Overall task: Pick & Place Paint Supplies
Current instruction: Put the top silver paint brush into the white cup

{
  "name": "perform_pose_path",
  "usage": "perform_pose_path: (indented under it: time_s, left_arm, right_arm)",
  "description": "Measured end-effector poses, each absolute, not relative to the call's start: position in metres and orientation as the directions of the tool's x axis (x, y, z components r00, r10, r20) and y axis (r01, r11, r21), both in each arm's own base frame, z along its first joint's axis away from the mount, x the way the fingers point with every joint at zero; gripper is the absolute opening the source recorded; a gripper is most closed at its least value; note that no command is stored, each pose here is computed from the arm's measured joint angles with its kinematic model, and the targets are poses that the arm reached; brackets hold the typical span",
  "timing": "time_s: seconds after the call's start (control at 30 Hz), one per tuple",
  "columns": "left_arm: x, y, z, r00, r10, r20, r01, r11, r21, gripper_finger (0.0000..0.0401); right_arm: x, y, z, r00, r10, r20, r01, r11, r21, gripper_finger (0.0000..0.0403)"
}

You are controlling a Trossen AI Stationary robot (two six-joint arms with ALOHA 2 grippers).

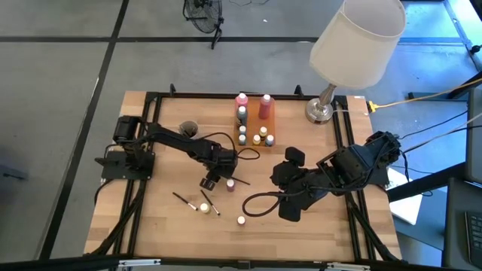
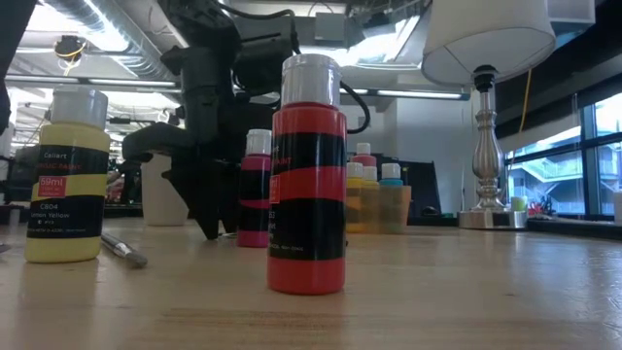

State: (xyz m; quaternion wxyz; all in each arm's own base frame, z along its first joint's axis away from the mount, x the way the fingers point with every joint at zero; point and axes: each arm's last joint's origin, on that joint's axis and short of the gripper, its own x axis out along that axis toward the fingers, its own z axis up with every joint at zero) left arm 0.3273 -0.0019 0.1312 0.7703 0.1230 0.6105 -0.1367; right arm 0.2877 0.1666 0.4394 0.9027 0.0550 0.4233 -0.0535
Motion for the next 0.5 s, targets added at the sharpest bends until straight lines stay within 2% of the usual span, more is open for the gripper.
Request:
perform_pose_path:
  time_s: [0.5]
  left_arm:
    - [0.3252,-0.0017,0.1302,0.194,-0.048,-0.980,0.337,0.941,0.021,0.0139]
  right_arm:
    - [0.2877,0.1667,0.4394,0.635,-0.049,-0.771,0.142,0.988,0.055,0.0217]
